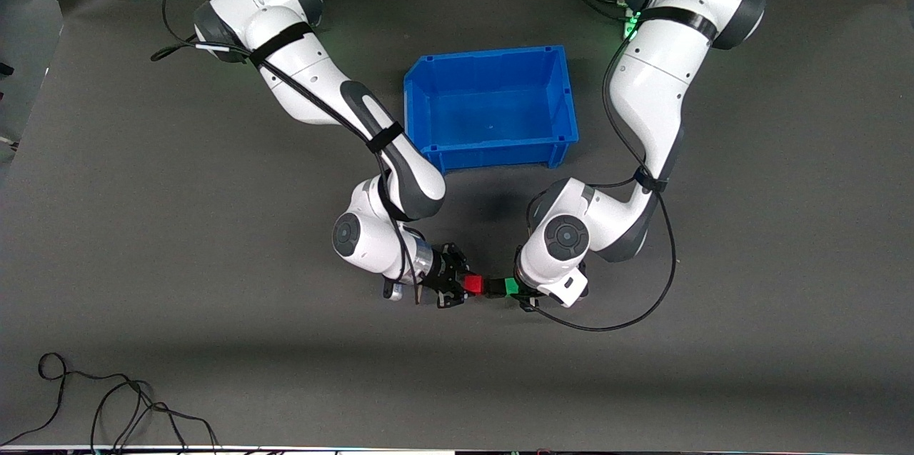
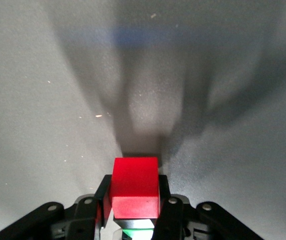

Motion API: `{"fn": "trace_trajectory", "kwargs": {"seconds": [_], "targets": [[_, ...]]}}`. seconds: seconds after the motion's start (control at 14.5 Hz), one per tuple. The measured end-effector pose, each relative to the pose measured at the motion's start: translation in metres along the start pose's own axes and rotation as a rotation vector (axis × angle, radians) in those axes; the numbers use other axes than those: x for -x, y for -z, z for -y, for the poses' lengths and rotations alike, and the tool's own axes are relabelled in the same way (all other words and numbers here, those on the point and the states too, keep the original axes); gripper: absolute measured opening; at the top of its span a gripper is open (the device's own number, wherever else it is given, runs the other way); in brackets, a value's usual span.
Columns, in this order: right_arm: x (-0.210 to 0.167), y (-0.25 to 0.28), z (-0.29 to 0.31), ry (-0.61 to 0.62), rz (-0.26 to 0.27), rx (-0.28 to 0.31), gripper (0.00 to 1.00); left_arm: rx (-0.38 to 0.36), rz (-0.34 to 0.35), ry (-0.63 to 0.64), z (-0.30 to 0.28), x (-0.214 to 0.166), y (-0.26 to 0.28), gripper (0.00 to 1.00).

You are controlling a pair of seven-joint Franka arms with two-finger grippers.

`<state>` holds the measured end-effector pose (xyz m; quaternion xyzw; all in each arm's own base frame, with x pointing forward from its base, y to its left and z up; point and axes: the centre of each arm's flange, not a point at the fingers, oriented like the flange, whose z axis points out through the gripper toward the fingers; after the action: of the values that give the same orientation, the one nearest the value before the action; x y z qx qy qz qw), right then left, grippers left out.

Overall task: Attach green and red cubes to black cube
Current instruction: 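Press the red and green cubes against the black cube's sides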

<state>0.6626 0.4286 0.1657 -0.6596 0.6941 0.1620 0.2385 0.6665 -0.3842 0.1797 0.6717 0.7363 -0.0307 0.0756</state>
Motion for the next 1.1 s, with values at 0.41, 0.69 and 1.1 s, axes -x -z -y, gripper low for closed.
{"fn": "trace_trajectory", "kwargs": {"seconds": [0.41,0.69,1.1], "targets": [[0.0046,-0.0011,-0.0014,0.008,0.002,-0.021,0.39,0.002,-0.003,-0.011,0.0035,0.0057,-0.0005,0.4],[0.0038,-0.0014,-0.0009,0.007,0.002,-0.029,0.39,0.006,-0.005,-0.016,0.0034,0.0065,0.0001,0.4],[0.004,-0.0018,-0.001,0.008,0.002,-0.032,0.4,0.029,-0.031,-0.053,0.0032,0.0088,0.002,0.52]]}}
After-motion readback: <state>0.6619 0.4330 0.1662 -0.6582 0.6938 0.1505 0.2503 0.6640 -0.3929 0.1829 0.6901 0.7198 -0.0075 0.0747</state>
